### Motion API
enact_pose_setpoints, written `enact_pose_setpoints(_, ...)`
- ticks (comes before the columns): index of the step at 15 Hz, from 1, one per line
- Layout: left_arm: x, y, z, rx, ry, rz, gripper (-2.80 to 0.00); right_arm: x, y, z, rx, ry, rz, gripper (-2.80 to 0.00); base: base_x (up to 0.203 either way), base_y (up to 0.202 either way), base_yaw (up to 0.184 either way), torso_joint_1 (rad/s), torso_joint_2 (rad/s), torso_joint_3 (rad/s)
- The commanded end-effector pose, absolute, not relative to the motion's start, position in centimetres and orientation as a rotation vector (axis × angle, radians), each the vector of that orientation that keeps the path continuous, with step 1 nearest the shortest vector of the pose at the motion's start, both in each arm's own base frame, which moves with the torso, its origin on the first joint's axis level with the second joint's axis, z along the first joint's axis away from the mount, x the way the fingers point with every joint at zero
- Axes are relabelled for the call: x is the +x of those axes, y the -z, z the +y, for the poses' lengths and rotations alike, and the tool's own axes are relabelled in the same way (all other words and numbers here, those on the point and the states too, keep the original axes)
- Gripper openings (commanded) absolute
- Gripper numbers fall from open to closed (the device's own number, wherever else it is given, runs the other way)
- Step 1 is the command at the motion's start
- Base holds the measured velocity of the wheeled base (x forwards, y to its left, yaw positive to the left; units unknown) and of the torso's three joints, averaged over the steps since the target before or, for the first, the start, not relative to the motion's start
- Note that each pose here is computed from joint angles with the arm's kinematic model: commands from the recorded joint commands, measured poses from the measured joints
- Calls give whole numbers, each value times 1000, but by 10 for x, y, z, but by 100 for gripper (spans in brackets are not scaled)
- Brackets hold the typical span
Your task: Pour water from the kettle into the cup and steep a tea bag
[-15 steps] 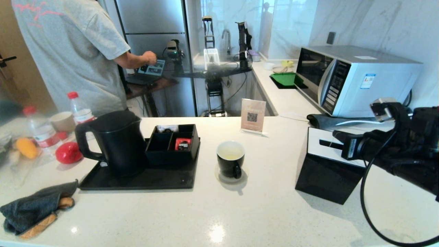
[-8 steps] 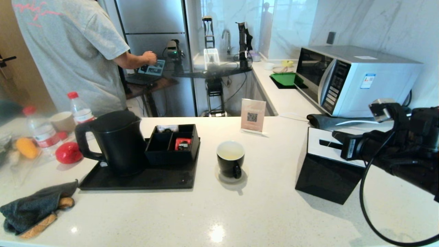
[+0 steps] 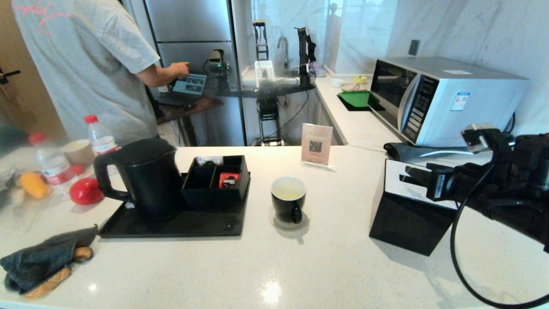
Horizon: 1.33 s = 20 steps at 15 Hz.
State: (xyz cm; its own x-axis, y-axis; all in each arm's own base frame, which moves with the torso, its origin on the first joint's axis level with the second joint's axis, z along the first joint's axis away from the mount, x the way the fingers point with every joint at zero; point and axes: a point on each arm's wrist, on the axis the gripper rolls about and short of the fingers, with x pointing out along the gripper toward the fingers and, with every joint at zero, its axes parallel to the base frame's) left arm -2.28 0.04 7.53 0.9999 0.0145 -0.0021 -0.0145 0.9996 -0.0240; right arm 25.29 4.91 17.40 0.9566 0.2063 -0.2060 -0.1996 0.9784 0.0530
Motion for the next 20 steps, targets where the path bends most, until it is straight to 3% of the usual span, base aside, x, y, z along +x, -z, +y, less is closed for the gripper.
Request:
enact_pose_setpoints(1,-23,-75,0,-25,-15,1,-280,252,-176,49,26,-205,202,0,0,0,0,0,0,0)
enact_pose_setpoints(8,-23,-75,0,-25,-15,1,-280,249,-175,17,-156,-102,199,0,0,0,0,0,0,0)
enact_pose_setpoints(20,-23,-75,0,-25,-15,1,-280,240,-195,1,-120,-36,115,0,0,0,0,0,0,0)
